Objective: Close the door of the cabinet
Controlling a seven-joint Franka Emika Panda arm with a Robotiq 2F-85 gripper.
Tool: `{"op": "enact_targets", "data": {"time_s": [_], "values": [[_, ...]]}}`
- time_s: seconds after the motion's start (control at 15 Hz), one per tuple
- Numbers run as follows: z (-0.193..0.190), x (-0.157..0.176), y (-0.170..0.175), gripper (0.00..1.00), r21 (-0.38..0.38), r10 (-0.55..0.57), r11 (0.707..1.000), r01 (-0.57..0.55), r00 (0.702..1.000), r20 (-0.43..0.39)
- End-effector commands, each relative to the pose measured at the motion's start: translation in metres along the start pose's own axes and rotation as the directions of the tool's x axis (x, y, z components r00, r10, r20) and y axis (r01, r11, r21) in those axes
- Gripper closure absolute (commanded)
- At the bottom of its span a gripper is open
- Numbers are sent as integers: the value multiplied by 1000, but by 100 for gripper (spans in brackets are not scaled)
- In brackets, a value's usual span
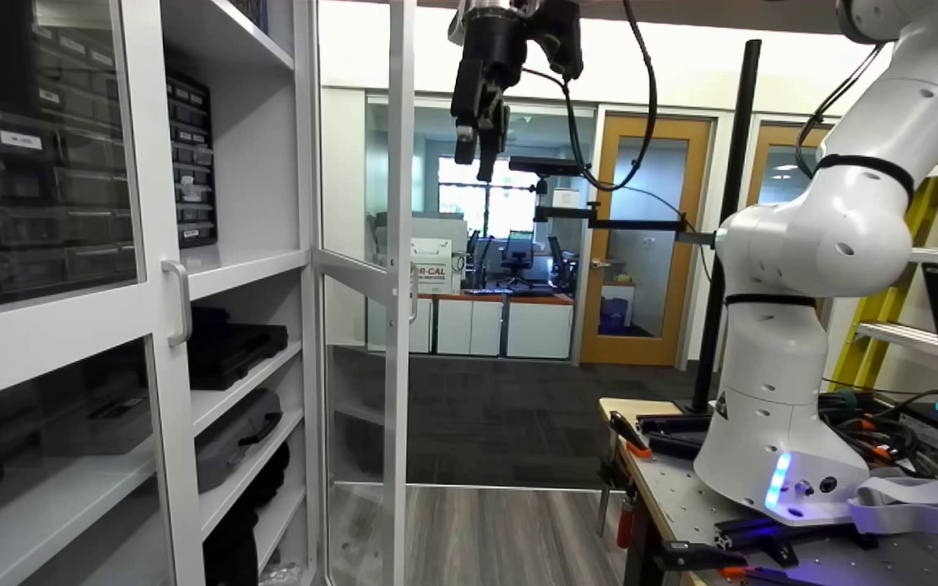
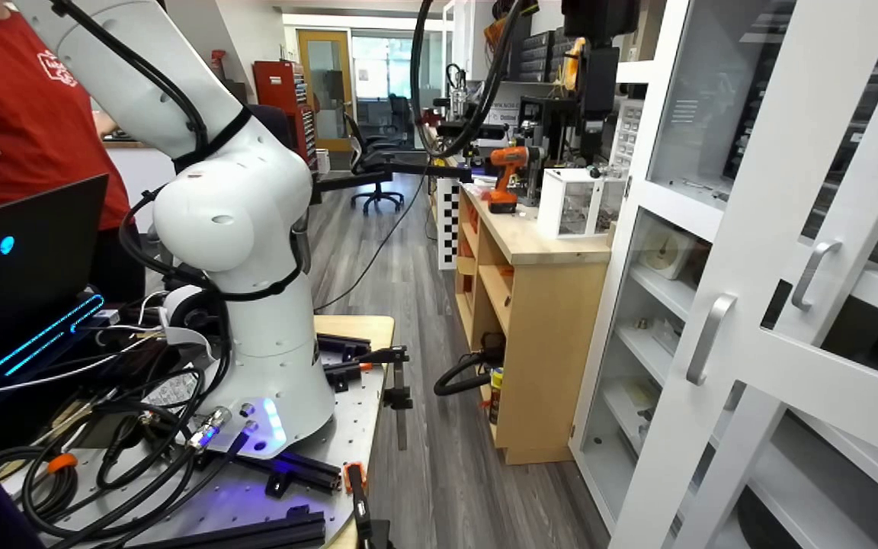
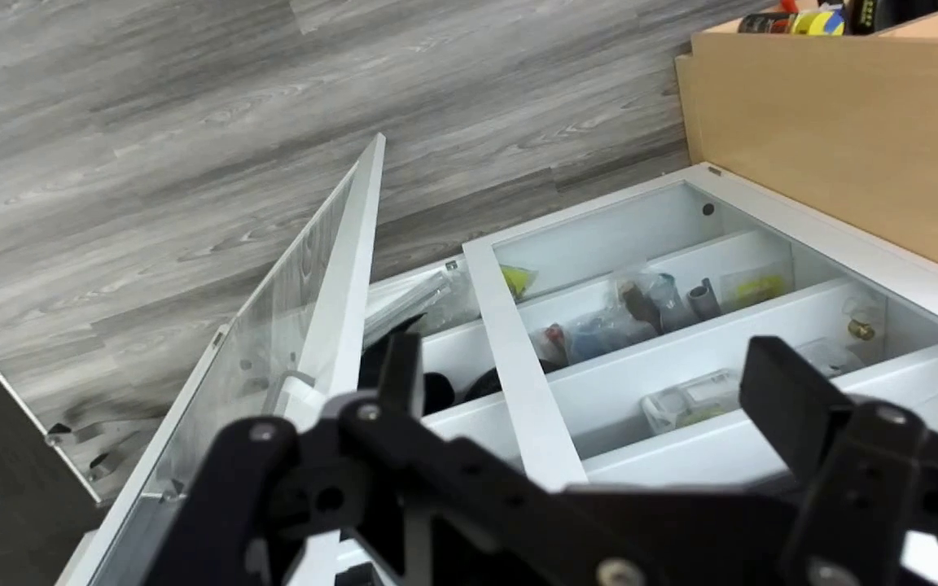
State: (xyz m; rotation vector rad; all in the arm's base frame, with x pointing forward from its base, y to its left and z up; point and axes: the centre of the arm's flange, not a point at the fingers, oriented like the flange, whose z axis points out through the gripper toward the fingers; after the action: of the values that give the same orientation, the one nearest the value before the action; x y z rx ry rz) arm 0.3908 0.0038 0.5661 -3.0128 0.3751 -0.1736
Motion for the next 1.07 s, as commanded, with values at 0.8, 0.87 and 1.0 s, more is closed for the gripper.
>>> {"op": "enact_targets", "data": {"time_s": [0.8,0.87,1.0], "values": [[26,4,67,0,48,-157,986,159,987,-34],[26,4,67,0,48,-158,986,159,987,-34],[26,4,67,0,48,-158,986,159,987,-34]]}}
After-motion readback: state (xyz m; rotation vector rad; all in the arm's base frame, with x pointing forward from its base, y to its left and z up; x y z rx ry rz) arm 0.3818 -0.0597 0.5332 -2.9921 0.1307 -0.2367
